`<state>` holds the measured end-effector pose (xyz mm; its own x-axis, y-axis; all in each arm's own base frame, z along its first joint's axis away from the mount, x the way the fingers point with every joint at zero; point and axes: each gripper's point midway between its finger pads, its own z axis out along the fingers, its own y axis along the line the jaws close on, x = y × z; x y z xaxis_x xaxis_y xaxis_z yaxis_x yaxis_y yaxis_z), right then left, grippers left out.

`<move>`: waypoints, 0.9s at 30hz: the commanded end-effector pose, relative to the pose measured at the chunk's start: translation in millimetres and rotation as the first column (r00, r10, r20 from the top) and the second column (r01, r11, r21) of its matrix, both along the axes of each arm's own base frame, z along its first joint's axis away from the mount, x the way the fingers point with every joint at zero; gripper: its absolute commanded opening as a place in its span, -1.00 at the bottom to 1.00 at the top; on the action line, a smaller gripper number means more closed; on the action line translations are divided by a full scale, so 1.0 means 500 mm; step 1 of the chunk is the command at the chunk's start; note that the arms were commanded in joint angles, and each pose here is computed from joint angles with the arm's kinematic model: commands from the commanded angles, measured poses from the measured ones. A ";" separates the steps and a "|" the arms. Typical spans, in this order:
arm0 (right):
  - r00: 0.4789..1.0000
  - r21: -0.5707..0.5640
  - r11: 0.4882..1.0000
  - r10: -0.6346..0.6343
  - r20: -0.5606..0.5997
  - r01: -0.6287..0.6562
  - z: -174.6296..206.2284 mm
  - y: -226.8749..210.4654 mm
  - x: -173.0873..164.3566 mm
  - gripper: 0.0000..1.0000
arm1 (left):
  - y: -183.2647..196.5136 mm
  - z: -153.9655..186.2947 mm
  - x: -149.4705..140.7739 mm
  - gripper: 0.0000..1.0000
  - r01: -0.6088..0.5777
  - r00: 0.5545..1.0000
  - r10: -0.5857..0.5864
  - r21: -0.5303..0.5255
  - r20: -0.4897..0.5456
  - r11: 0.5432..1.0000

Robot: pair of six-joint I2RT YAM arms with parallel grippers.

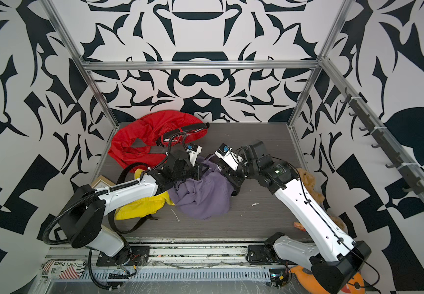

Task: Remove the belt from the trousers
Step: Adjust the trousers at the center of the board.

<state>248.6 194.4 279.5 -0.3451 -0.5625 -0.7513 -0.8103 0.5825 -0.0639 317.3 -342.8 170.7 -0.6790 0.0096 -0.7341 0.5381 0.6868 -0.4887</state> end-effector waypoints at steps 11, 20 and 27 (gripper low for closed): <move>0.989 0.116 0.991 0.054 0.136 -0.070 0.136 0.009 -0.012 -1.00 | 0.033 0.183 -0.053 0.66 0.005 0.811 -0.099 0.162 0.577 0.987; 0.989 0.112 0.990 0.069 0.131 -0.084 0.148 0.005 -0.016 -1.00 | 0.029 0.310 -0.114 0.61 0.110 0.676 -0.118 0.059 0.727 0.992; 0.987 0.143 0.983 0.100 0.125 -0.117 0.157 0.015 -0.024 -1.00 | -0.024 0.327 -0.132 0.56 0.242 0.606 -0.219 0.085 0.765 0.967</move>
